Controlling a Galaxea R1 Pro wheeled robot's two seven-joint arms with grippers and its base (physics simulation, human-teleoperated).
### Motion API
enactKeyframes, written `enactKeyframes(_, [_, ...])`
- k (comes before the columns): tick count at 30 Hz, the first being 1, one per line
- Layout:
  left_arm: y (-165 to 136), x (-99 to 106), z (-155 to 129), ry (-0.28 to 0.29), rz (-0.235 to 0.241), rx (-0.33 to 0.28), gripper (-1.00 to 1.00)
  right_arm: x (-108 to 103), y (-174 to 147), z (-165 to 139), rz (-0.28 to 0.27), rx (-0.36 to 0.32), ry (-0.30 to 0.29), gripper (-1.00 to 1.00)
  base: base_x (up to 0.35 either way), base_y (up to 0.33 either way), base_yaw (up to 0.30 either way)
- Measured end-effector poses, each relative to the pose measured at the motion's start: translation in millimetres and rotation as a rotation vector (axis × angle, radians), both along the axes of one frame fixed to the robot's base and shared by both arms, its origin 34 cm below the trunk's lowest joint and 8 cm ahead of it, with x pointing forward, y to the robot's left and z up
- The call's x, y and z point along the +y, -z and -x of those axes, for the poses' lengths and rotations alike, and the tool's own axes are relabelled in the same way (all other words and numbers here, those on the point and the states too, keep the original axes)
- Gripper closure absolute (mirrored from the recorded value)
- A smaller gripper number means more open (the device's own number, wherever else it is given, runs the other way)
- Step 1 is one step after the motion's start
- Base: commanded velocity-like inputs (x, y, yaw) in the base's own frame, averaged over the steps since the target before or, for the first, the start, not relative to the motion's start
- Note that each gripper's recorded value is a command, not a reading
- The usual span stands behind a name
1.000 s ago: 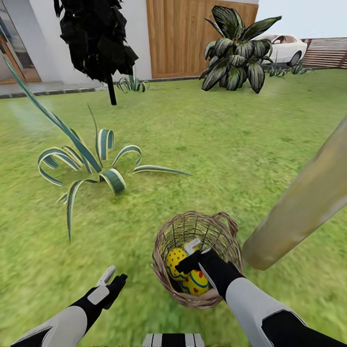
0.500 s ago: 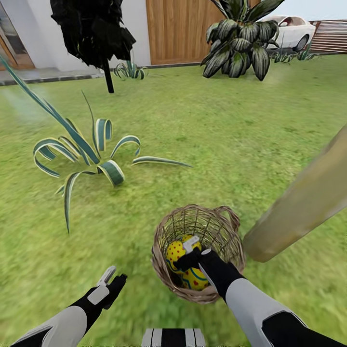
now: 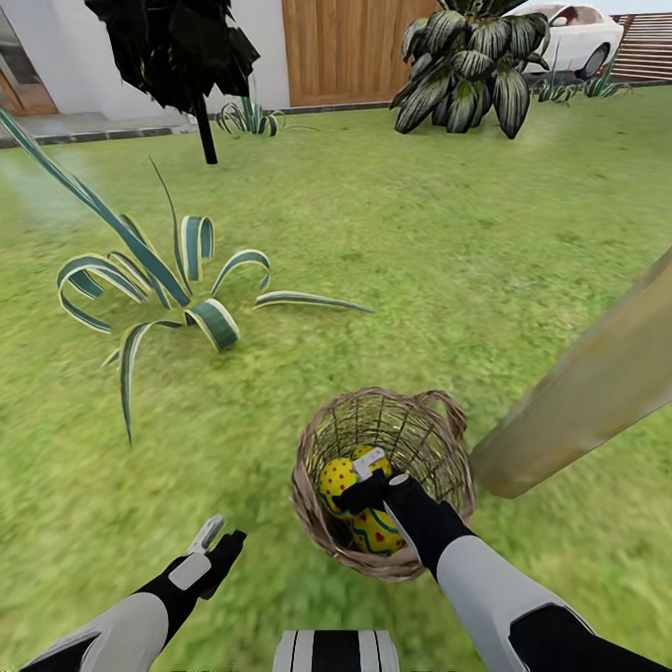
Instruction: Take the three Easter eggs out of the wicker basket on the lawn in the garden, then place them on the lawn next to a single tree (choose any tree) so that all three eggs are next to the same tree and none are left in the basket.
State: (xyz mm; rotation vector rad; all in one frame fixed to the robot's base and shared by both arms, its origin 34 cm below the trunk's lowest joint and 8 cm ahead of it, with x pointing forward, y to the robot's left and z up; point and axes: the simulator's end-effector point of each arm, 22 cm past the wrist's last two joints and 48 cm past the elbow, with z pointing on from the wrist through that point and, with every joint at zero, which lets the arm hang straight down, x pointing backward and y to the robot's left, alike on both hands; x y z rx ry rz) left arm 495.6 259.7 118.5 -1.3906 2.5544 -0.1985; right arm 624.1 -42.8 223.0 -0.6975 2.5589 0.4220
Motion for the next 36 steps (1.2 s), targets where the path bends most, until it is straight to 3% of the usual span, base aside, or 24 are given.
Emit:
enactKeyframes(14, [-12.5, 2.1, -10.3, -0.001, -0.001, -0.027, -1.00, -6.5, 0.8, 12.2, 0.023, 0.022, -0.007, 1.00, 0.000, 0.000, 0.000])
enactKeyframes(28, [-38.7, 1.8, -30.7, -0.001, 0.000, -0.082, -1.00, -6.9, -30.8, -2.7, 0.025, -0.034, -0.005, 1.00, -0.003, 0.000, 0.000])
enactKeyframes(36, [-54.1, 1.5, -41.6, 0.000, 0.001, -0.114, -1.00, -6.9, -49.6, -10.7, 0.025, -0.066, -0.003, 1.00, -0.185, 0.000, 0.000])
